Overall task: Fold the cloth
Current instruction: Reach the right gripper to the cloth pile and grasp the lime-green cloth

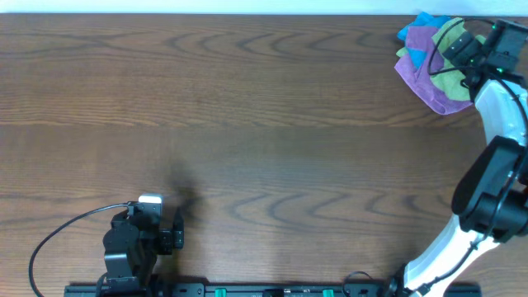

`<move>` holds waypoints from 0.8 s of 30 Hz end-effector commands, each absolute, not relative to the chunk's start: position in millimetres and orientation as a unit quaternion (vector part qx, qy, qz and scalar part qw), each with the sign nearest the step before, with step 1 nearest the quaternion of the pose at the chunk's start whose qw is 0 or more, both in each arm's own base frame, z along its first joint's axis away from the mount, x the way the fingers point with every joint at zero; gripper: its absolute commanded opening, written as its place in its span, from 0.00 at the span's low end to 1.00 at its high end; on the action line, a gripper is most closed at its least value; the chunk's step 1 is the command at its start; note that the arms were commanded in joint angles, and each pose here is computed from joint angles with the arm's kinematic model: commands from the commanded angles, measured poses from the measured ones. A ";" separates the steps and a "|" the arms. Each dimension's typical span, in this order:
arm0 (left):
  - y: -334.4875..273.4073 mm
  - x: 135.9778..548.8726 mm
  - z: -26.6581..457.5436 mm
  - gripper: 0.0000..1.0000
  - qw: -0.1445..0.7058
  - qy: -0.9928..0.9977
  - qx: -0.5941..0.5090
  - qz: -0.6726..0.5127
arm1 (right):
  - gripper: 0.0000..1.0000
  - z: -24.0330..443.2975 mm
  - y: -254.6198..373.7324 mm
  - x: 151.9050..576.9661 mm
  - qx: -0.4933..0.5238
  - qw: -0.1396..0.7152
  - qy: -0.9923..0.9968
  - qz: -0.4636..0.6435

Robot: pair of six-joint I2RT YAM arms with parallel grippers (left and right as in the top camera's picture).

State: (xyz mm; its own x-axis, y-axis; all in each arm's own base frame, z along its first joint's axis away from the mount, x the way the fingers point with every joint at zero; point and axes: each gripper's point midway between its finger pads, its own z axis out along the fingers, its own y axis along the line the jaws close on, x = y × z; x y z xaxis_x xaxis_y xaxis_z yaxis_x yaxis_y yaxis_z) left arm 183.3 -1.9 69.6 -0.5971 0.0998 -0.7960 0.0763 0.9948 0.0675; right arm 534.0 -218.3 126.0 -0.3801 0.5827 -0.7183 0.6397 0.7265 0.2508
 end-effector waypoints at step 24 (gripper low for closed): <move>-1.7 181.5 61.1 0.95 0.437 0.898 0.056 0.017 | 0.58 82.4 -225.0 549.4 0.394 0.411 0.822 -0.008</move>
